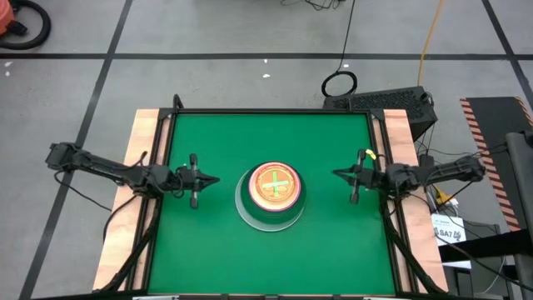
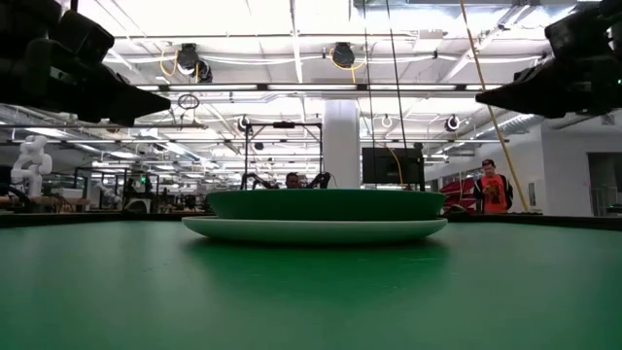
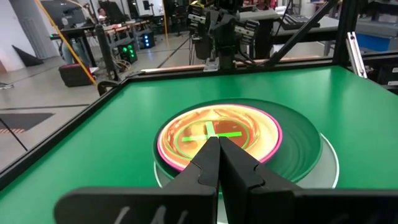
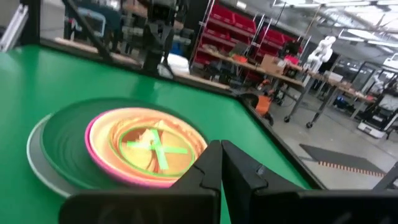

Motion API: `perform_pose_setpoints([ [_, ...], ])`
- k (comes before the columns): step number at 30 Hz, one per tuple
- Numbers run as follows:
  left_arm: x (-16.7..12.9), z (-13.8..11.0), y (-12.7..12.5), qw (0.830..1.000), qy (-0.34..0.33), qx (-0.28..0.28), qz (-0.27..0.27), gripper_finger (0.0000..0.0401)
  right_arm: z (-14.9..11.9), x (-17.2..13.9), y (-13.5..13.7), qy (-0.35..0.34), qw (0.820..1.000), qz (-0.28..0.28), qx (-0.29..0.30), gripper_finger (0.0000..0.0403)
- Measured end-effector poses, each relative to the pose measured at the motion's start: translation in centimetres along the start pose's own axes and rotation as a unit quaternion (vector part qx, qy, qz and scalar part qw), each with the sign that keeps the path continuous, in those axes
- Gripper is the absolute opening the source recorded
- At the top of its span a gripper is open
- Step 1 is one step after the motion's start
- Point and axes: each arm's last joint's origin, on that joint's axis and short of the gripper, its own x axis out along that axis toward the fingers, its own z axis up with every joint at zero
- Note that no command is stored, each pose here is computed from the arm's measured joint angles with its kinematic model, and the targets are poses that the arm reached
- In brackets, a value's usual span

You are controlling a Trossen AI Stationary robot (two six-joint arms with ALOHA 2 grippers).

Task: Stack plastic plates
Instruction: Return to Home Position

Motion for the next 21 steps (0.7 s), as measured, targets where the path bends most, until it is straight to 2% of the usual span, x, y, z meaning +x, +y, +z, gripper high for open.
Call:
perform_pose_setpoints([
  [8, -0.6, -0.1, 0.2, 1.000, 0.006, 0.004, -0.001, 0.0005, 0.7, -0.7, -0.5, -0.046, 0.999, -0.015, 0.005, 0.0000],
  [14, -1.2, -0.1, 0.5, 1.000, 0.010, 0.009, 0.006, 0.0005, 0.6, -0.8, -0.4, -0.052, 0.999, 0.010, 0.001, 0.0000],
  [21, -2.0, -0.1, 1.1, 1.000, 0.000, 0.000, 0.002, 0.0005, 0.6, -0.8, -0.4, -0.052, 0.999, 0.011, 0.003, 0.0000],
])
